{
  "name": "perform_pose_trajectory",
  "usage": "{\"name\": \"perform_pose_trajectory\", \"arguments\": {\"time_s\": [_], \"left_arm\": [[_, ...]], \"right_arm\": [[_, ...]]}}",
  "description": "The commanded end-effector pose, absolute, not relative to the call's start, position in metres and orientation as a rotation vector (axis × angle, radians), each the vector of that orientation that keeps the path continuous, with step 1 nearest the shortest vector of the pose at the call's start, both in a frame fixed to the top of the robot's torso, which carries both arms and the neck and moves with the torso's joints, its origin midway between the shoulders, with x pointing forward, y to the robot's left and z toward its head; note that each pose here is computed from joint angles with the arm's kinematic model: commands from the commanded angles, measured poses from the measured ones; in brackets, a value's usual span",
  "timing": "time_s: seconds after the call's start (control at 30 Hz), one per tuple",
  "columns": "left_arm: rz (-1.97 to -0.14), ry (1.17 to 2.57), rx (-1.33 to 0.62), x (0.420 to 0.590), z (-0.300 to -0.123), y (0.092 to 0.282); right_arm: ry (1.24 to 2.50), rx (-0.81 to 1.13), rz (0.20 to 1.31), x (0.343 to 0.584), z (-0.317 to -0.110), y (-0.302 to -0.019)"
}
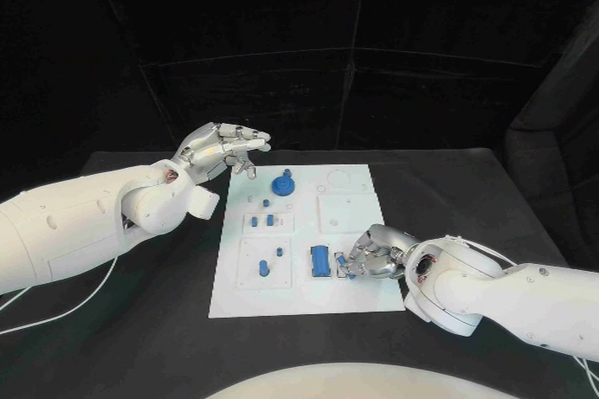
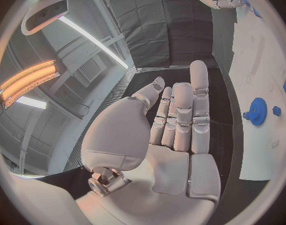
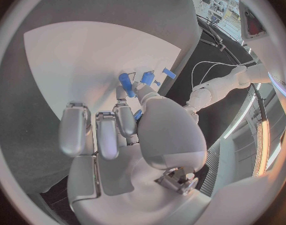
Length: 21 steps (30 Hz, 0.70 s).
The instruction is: Assemble the parts on the task board
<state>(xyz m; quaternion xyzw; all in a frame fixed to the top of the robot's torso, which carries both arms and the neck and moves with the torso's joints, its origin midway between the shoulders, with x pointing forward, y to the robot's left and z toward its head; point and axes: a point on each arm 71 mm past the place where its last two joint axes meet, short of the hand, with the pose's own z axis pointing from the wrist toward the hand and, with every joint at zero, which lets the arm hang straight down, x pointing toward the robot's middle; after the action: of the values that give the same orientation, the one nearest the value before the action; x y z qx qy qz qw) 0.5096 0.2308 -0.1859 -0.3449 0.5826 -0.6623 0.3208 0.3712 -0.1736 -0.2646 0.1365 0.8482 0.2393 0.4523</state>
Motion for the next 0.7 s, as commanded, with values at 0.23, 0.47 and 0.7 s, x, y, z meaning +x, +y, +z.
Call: {"name": "perform_pose_trajectory", "arguments": {"time_s": [0.23,0.47,0.7], "left_arm": [[-1.758,1.539,-0.895,0.5087,-0.1849,0.2292],[-1.758,1.540,-0.896,0.5086,-0.1849,0.2290],[-1.757,1.541,-0.896,0.5085,-0.1849,0.2291]], "right_arm": [[2.136,0.356,0.586,0.3750,-0.2697,-0.1693],[2.138,0.355,0.584,0.3765,-0.2707,-0.1672],[2.121,0.355,0.584,0.3781,-0.2704,-0.1668]]}}
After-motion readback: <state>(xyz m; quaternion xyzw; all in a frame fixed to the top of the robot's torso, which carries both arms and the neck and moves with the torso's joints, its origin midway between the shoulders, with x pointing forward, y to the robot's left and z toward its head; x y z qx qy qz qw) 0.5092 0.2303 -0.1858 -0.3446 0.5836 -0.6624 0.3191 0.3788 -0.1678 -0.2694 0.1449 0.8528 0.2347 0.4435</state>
